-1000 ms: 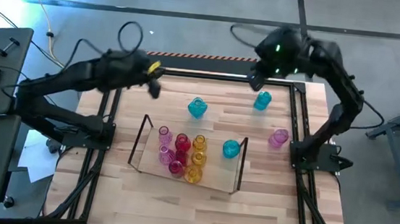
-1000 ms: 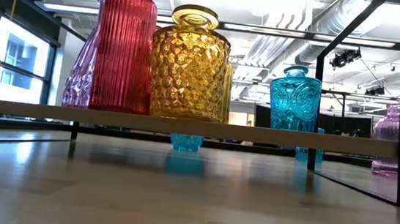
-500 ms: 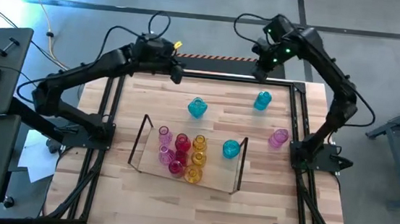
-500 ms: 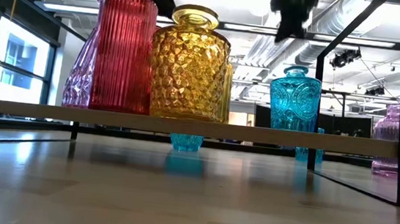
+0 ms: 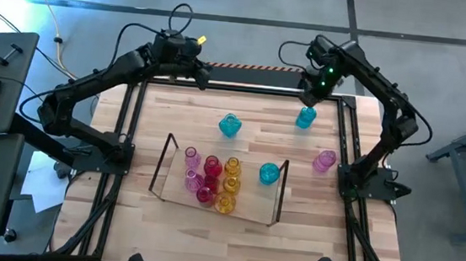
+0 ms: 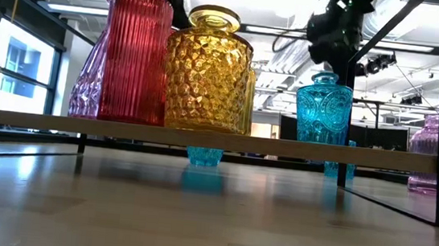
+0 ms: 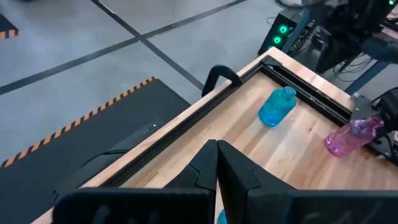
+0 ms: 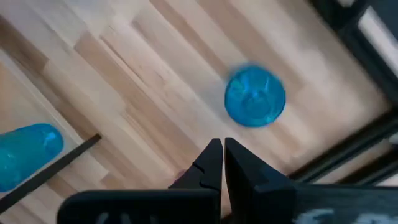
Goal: Sort vases onto shelf
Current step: Adjust the violet vases on the shelf
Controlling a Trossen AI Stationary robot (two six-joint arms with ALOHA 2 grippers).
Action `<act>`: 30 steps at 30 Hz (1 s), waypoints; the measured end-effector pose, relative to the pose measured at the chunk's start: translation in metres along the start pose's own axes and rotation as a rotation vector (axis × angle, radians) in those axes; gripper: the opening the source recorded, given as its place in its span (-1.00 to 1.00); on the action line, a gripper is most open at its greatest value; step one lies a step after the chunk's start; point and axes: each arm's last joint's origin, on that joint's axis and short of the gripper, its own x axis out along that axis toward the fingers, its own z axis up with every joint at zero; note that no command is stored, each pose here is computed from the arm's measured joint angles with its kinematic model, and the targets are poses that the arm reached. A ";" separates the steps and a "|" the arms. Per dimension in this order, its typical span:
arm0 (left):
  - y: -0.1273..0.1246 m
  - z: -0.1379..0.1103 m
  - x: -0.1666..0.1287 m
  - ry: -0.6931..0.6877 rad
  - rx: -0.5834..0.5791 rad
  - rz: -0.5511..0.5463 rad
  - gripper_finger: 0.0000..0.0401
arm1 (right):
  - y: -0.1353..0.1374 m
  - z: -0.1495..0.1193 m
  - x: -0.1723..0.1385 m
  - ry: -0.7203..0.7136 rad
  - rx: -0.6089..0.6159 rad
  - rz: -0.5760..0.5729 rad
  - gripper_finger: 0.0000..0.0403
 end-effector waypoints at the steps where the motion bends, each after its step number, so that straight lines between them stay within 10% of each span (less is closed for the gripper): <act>1: 0.000 0.000 0.000 0.001 0.006 0.000 -1.00 | 0.000 -0.002 0.003 0.018 0.019 -0.002 -1.00; 22: 0.003 -0.028 -0.008 0.299 0.070 -0.013 -1.00 | 0.030 0.019 0.010 -0.174 -0.010 0.289 -1.00; 30: 0.008 -0.058 -0.023 0.647 0.368 -0.114 -1.00 | 0.036 0.023 0.011 -0.205 -0.063 0.227 -1.00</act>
